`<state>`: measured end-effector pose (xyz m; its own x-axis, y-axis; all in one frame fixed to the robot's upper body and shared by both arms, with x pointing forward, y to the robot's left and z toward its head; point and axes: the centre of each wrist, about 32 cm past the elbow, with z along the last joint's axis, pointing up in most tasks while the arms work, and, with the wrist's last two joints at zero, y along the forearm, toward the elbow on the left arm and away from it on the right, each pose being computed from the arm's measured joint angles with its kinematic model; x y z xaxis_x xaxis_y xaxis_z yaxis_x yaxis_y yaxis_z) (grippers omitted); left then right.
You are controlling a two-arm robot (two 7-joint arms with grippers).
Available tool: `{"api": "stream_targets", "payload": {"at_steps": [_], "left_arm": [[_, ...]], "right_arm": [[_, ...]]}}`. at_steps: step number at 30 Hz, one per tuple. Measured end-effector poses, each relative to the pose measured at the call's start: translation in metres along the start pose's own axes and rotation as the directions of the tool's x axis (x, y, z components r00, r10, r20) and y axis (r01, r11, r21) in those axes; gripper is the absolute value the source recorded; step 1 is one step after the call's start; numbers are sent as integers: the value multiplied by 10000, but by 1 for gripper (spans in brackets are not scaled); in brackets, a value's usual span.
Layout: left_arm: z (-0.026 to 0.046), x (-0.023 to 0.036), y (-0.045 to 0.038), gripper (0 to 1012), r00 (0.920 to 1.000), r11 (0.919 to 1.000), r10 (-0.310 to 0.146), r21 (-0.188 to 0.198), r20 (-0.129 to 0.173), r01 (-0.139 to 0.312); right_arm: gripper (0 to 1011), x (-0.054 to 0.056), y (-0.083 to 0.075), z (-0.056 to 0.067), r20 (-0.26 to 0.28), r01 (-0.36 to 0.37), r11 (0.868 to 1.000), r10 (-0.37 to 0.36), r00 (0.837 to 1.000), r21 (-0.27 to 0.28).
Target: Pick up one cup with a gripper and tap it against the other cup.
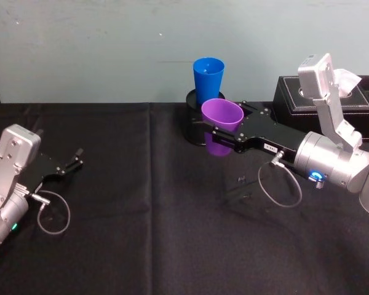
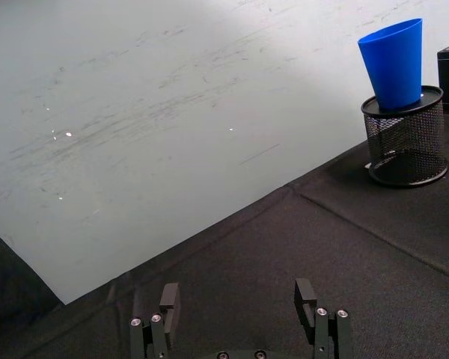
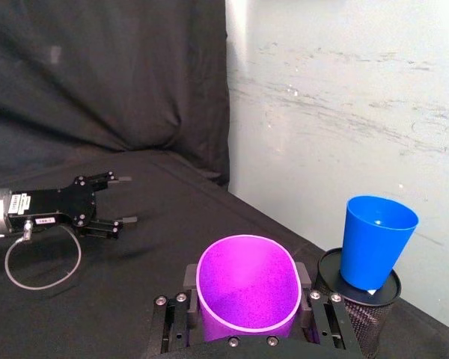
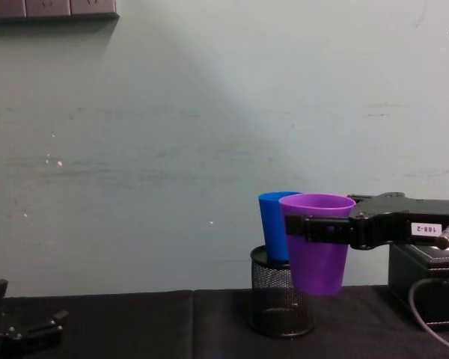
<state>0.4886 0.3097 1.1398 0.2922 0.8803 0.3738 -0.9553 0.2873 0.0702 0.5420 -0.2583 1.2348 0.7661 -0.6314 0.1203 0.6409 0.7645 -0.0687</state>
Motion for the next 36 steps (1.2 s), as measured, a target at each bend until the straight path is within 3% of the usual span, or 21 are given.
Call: {"api": "stream_targets", "payload": {"at_steps": [36], "left_arm": [[0,0,0,1000,10000,10000,-1,0,-1,1]], "right_arm": [[723,0,0,0,0,0,10000,0,10000,0]]}}
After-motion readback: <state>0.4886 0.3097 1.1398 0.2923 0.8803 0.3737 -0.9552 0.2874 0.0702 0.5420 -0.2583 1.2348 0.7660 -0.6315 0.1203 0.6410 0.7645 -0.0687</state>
